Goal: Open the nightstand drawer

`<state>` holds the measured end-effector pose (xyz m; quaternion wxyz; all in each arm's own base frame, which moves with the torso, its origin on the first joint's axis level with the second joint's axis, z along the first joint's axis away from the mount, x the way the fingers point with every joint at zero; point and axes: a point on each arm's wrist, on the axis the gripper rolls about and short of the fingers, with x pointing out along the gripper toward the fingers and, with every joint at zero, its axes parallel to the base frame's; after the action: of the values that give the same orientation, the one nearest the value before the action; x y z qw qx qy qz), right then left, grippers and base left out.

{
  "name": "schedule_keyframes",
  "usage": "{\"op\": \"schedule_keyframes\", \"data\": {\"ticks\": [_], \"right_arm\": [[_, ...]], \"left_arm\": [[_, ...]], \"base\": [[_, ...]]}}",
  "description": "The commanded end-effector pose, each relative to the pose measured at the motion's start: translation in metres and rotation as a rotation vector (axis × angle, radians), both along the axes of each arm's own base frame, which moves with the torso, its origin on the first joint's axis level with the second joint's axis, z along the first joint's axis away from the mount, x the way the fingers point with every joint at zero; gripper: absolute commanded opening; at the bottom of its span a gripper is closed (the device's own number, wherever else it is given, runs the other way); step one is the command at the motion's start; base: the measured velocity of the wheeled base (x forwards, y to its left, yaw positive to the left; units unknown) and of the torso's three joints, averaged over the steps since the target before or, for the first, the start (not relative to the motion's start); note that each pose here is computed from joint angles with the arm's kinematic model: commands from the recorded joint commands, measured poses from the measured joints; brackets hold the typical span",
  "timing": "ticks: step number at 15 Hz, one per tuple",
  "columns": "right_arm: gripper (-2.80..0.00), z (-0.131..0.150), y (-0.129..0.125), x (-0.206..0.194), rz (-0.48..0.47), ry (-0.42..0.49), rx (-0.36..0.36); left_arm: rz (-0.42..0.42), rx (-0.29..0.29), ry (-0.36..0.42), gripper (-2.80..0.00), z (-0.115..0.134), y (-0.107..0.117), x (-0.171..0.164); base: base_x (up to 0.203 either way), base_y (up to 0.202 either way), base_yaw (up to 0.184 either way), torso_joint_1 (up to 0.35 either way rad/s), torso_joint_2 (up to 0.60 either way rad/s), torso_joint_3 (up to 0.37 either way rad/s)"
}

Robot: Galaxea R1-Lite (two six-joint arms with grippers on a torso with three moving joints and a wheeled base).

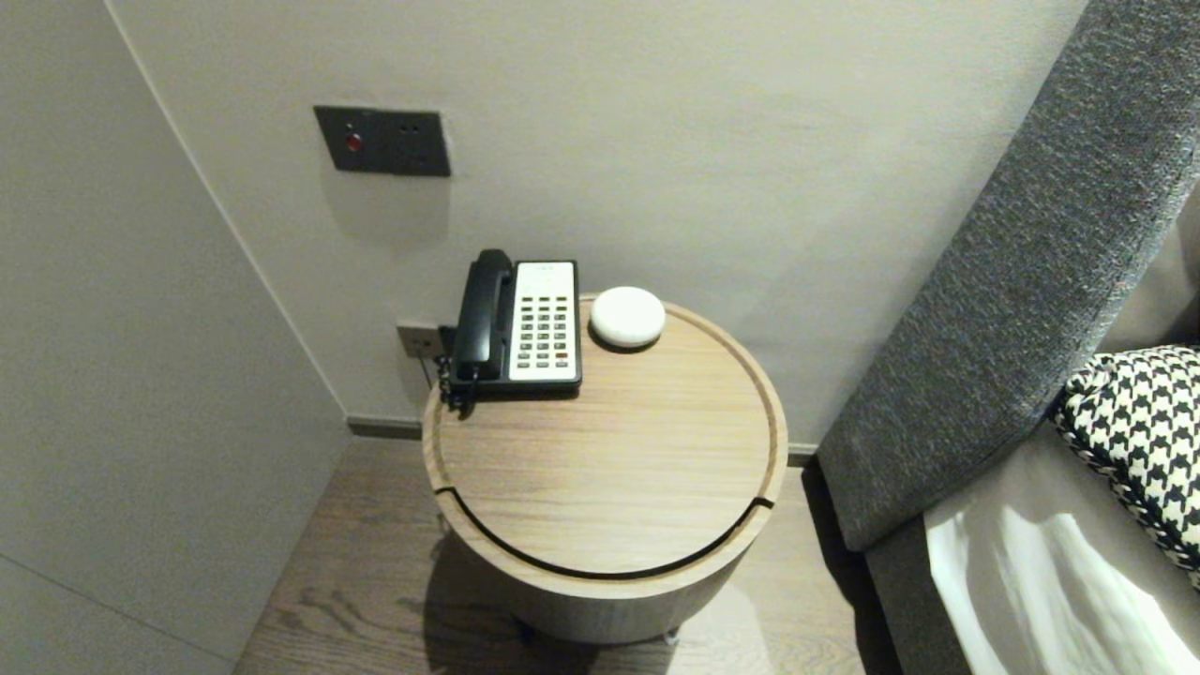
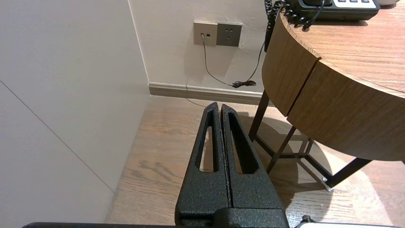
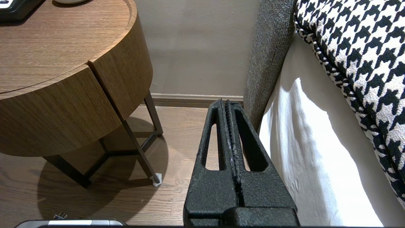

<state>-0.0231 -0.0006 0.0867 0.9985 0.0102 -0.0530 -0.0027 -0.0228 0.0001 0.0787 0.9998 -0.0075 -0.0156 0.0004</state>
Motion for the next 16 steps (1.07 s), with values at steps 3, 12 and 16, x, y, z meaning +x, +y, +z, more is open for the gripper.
{"op": "schedule_keyframes", "data": {"ticks": [3, 12, 16], "right_arm": [[-2.80, -0.011, 0.000, 0.003, -0.003, 0.034, -0.011], [-2.80, 0.083, 0.002, 0.021, 0.082, 0.135, -0.019], [-2.80, 0.139, 0.004, 0.087, 0.099, 0.209, 0.014]], "left_arm": [[0.000, 0.000, -0.001, -2.80, 0.000, 0.000, 0.000], [0.000, 0.000, -0.001, -2.80, 0.000, 0.000, 0.000], [0.001, 0.000, 0.000, -2.80, 0.000, 0.000, 0.000]], "base": [[0.000, 0.000, 0.000, 0.000, 0.00, 0.000], [0.000, 0.000, 0.000, 0.000, 0.00, 0.000], [0.000, 0.000, 0.000, 0.000, 0.00, 0.000]]}}
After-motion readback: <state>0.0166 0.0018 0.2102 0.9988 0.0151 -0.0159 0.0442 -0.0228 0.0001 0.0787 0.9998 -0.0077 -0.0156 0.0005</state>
